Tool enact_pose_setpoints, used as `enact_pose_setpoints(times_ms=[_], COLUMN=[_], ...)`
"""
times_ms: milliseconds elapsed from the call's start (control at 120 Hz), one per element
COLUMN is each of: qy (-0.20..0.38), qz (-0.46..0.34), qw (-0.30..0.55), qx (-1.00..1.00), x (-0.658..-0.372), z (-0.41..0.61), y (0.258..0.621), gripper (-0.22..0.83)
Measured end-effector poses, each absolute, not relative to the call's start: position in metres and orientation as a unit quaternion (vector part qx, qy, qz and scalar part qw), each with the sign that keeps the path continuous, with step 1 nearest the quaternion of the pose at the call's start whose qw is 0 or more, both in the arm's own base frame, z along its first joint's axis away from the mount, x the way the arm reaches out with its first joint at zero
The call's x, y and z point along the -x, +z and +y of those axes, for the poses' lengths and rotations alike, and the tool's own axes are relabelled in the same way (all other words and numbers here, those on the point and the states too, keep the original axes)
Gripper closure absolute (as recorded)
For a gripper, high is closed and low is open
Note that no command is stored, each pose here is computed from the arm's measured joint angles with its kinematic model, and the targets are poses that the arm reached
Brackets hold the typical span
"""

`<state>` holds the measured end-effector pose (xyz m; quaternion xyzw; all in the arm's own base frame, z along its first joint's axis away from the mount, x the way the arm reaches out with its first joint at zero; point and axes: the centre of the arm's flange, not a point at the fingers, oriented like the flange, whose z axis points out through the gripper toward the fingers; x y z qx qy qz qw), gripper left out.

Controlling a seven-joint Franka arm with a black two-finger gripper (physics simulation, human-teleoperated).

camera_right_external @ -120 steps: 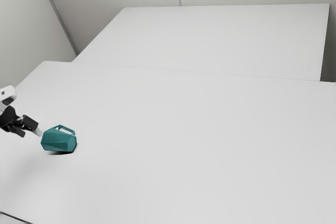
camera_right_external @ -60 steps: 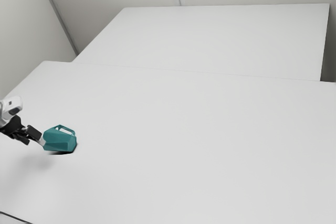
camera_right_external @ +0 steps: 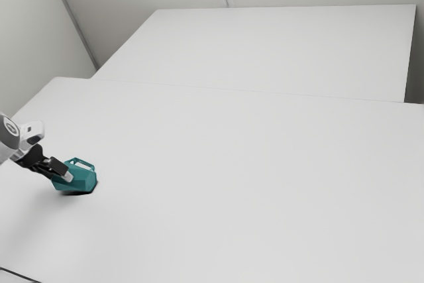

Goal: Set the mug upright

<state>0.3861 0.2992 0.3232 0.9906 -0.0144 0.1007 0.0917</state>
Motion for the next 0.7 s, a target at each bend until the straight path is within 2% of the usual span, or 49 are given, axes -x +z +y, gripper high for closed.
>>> enact_pose_setpoints(times_ms=[367, 700], qy=[0.1, 0.114], qz=[-0.004, 0.01], qw=[0.097, 0.104], qx=[-0.99, -0.988], x=[-0.376, -0.375], z=[0.303, 0.306], y=[0.313, 0.315], gripper=[0.01, 0.15])
